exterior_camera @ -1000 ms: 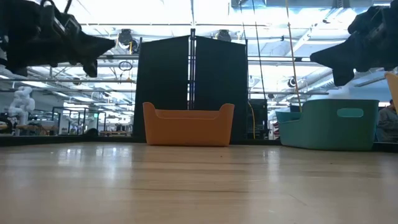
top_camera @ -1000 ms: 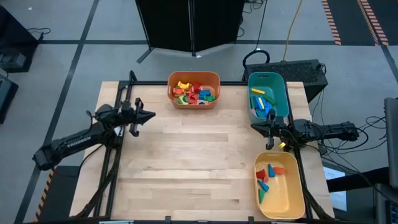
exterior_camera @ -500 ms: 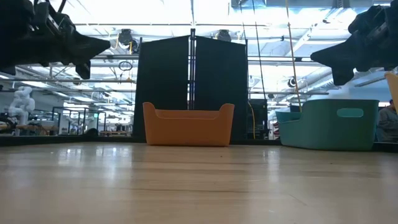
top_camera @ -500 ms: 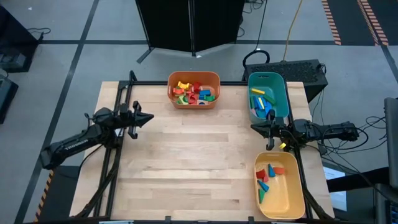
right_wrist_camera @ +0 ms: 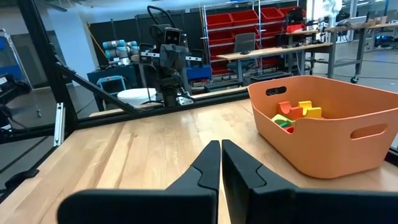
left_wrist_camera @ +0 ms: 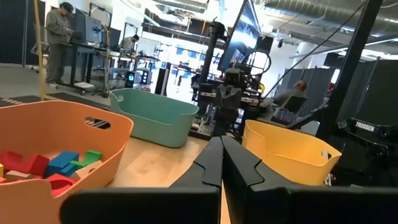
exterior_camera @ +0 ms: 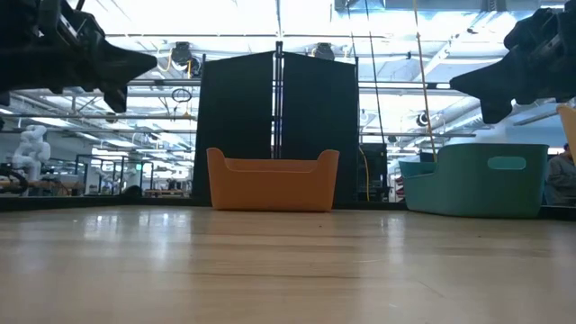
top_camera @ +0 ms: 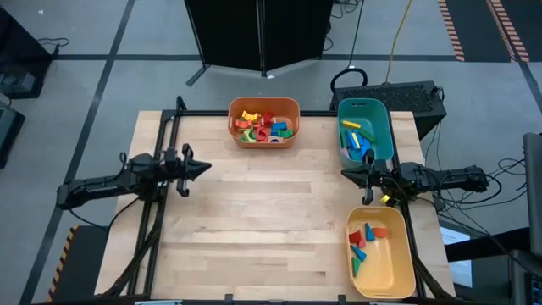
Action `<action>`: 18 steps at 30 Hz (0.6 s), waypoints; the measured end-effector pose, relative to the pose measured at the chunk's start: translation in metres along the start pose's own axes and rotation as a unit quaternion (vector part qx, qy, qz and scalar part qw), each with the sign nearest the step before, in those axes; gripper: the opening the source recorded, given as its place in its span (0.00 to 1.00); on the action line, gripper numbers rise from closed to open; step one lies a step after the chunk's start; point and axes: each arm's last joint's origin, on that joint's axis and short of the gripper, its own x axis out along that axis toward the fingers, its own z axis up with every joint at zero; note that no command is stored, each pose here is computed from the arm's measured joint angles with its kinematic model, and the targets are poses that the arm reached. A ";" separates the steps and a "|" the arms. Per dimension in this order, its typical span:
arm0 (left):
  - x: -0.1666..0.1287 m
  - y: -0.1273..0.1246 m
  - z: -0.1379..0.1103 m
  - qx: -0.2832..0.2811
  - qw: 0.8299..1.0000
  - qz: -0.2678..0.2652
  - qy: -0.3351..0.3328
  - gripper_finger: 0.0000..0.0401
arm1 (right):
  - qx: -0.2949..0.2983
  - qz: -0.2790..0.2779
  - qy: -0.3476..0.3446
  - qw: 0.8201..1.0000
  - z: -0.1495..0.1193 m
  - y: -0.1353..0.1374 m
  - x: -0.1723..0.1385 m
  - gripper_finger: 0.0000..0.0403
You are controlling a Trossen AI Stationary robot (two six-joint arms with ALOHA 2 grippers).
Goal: Sort blocks by size
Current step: Return to Home Position
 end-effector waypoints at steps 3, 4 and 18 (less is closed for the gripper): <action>0.000 -0.003 -0.001 -0.002 1.000 -0.006 0.003 0.00 | 0.002 0.000 0.000 1.000 0.000 0.000 0.000 0.00; 0.000 -0.004 -0.002 0.002 1.000 -0.011 0.008 0.00 | 0.004 0.000 0.000 1.000 0.000 0.000 0.000 0.00; -0.006 -0.008 -0.004 0.034 0.998 -0.039 0.040 0.00 | 0.003 0.000 -0.002 1.000 0.001 0.000 0.000 0.00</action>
